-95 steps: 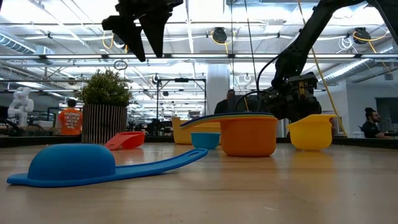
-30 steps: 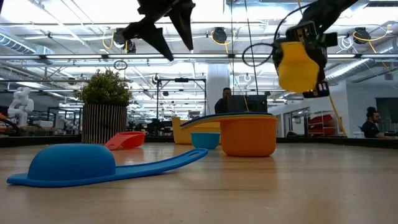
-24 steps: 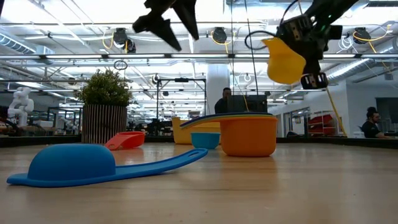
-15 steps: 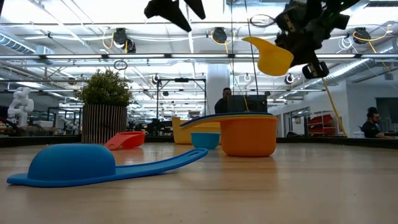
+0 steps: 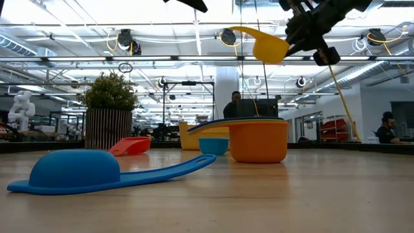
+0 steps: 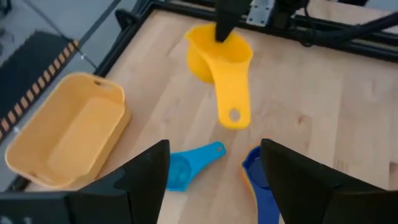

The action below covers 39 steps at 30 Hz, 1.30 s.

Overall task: Nest measuring cups in basket
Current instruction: Stack the yellow measuring cup on top of the dark blue measuring cup

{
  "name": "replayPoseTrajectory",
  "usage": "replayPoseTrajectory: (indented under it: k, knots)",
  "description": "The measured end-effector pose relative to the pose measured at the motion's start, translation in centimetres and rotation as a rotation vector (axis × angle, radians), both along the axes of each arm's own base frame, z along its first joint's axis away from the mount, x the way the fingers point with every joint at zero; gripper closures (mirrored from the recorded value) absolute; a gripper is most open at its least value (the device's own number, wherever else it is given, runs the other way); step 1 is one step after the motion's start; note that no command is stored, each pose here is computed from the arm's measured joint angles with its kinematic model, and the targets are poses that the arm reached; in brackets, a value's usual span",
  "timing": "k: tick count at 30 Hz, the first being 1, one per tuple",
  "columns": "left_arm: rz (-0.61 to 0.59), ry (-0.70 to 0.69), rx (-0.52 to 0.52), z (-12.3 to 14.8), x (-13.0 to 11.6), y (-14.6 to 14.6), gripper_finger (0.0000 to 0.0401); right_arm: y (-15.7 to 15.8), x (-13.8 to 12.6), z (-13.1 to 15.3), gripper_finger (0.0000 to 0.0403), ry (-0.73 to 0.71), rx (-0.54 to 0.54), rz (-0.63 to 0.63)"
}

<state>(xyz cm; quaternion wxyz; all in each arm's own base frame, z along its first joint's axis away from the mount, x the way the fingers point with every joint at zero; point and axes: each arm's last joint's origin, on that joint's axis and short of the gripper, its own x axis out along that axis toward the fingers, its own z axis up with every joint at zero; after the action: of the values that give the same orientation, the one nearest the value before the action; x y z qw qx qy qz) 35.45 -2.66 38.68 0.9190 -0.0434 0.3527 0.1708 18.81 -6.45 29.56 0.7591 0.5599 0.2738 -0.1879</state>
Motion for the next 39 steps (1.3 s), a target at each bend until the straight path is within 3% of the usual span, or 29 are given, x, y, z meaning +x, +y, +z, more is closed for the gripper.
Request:
replayPoseTrajectory:
  k: [6,11,26,33,39]
  knots:
    - [-0.098,0.014,0.085,-0.1,0.2,-0.6,0.0073,0.7,0.9,0.0,0.0380,-0.013,-0.008,-0.023]
    - [-0.084,-0.004,0.140,-1.1,0.7,-0.8,0.0033,0.9,1.1,-0.1,0.0380,-0.006,-0.009,-0.025]
    - [-0.044,-0.083,0.165,-5.2,3.7,-1.1,0.0029,0.7,1.3,0.2,0.0380,-0.034,-0.066,-0.049]
    - [0.027,-0.097,0.300,-6.1,4.9,-1.5,0.0030,0.6,1.6,0.7,0.0380,-0.098,-0.083,-0.055]
    - [0.033,-0.093,0.333,-5.9,4.9,-1.0,0.0069,0.6,1.6,0.7,0.0380,-0.103,-0.066,-0.033]
